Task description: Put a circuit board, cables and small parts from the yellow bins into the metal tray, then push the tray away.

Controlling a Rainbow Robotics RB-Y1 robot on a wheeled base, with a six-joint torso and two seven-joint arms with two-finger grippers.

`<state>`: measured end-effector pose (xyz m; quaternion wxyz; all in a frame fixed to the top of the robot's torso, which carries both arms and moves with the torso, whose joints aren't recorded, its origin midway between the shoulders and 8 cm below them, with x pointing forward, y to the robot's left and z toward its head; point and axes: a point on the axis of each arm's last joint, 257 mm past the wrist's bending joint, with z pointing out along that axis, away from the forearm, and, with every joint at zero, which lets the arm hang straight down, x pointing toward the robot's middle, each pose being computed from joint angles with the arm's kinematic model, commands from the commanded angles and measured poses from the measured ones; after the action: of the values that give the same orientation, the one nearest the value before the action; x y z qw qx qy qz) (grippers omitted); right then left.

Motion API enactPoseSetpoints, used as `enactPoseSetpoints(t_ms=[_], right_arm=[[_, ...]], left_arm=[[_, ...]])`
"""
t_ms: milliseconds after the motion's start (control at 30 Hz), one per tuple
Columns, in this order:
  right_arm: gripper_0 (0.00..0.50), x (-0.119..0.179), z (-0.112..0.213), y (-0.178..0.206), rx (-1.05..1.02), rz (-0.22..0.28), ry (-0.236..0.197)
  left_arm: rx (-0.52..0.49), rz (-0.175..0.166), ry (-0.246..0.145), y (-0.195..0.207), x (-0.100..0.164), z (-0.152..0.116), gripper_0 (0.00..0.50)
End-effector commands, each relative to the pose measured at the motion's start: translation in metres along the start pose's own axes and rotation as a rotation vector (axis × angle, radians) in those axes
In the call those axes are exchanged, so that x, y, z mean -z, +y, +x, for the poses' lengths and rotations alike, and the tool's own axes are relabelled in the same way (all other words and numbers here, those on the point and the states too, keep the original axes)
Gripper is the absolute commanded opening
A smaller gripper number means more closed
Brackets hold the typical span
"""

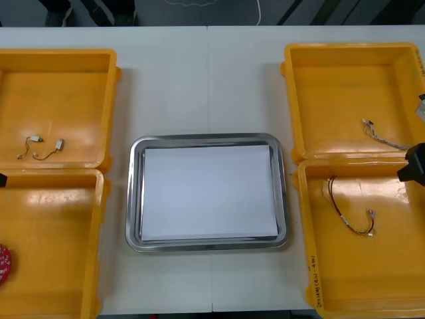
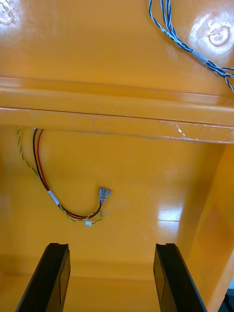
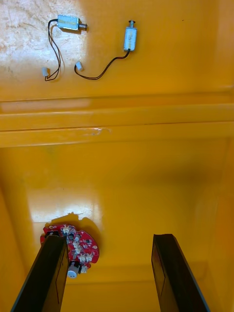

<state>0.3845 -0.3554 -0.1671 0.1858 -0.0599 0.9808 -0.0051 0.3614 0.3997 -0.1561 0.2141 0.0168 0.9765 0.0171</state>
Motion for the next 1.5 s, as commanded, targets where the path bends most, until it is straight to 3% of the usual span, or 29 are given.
enactPoseSetpoints(t_ms=[33,1500], right_arm=[[0.5,0.0112,-0.0083,0.0,-0.06,0.0,-0.041],[0.5,0.0112,-0.0083,0.0,-0.06,0.0,-0.041]], left_arm=[[-0.024,-0.018,-0.018,0.0059,0.0092,-0.0004,0.5],[-0.024,-0.018,-0.018,0.0059,0.0092,-0.0004,0.5]])
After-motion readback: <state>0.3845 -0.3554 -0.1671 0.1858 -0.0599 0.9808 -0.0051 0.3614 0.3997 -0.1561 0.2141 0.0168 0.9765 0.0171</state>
